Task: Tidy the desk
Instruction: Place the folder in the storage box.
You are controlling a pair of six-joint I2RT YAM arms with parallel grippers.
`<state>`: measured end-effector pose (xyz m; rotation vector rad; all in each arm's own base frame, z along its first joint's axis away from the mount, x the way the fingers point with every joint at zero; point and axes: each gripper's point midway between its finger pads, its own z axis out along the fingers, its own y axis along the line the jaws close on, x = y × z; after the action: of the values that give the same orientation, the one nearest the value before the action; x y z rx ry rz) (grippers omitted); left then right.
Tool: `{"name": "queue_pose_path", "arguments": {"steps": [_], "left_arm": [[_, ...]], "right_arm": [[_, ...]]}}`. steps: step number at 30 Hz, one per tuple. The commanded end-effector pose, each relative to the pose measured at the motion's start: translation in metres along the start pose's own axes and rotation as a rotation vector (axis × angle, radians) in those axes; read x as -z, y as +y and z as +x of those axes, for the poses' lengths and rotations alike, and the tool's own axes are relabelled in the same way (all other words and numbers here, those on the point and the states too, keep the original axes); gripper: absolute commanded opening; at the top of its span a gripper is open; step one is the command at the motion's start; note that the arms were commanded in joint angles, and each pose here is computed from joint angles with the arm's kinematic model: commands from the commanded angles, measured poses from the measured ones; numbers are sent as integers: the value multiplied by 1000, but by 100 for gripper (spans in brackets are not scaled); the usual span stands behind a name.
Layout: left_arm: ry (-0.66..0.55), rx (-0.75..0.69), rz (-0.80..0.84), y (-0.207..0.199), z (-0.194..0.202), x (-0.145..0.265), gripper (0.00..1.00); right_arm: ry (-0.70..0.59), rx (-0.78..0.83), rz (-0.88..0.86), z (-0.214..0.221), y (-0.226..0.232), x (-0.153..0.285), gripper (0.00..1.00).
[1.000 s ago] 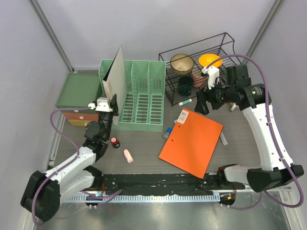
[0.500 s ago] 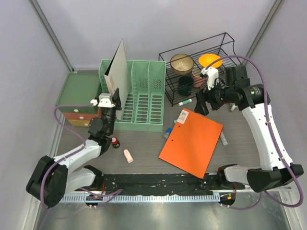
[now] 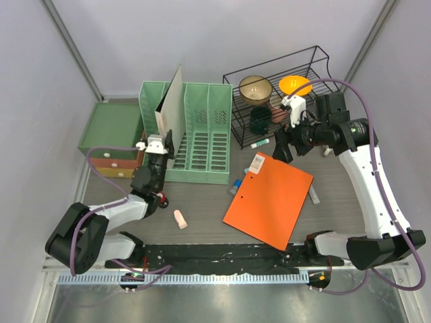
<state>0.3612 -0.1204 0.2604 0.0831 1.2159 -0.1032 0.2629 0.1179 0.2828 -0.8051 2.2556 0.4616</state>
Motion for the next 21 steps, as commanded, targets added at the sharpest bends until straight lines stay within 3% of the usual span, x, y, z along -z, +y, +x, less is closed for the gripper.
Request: {"name": "queue_pose_path", "arguments": {"steps": [1, 17, 21], "left_arm": [[-244, 66, -58, 12, -60, -1, 0], [-181, -10, -67, 20, -37, 20, 1], [-178, -8, -62, 19, -36, 21, 15]], "right_arm": [[-31, 27, -8, -6, 2, 3, 85], [-18, 26, -30, -4, 4, -1, 85], [-20, 31, -20, -2, 4, 2, 85]]}}
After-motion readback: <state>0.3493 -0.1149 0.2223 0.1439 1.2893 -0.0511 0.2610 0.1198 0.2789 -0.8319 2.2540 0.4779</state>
